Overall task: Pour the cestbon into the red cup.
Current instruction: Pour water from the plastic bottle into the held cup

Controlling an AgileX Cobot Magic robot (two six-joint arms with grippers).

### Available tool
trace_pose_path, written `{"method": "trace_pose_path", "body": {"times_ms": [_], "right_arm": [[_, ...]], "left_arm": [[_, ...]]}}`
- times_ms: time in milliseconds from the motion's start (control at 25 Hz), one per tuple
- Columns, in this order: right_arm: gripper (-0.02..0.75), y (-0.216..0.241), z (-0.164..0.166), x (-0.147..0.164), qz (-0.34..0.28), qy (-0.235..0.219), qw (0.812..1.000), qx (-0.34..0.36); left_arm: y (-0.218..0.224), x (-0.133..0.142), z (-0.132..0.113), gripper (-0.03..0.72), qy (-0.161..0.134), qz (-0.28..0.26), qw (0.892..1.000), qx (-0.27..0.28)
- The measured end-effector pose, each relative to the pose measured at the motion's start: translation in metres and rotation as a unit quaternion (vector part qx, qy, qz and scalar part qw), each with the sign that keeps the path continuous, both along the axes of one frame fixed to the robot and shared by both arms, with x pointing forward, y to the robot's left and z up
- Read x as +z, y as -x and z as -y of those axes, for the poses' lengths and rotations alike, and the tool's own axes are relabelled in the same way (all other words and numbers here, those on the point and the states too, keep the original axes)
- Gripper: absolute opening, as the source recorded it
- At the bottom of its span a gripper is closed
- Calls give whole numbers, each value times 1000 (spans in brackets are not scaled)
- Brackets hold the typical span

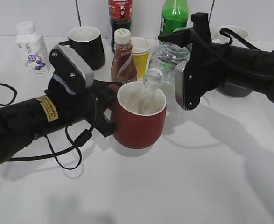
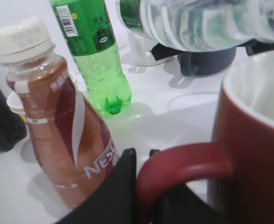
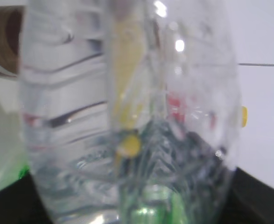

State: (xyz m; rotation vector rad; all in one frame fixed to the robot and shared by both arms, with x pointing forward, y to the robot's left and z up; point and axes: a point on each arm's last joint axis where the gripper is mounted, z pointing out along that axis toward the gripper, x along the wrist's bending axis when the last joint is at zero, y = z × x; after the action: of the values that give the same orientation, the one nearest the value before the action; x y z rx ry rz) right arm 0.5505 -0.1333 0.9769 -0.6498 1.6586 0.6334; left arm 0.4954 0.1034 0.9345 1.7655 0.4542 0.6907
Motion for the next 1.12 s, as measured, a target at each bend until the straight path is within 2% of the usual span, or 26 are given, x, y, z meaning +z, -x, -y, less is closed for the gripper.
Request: {"method": "trace_pose_path", "body": {"times_ms": [1120], "right_arm": [[468, 1, -2, 5, 72, 26, 997, 21]], "left_arm": [[3, -1, 2, 43, -13, 5, 1000, -22]]}}
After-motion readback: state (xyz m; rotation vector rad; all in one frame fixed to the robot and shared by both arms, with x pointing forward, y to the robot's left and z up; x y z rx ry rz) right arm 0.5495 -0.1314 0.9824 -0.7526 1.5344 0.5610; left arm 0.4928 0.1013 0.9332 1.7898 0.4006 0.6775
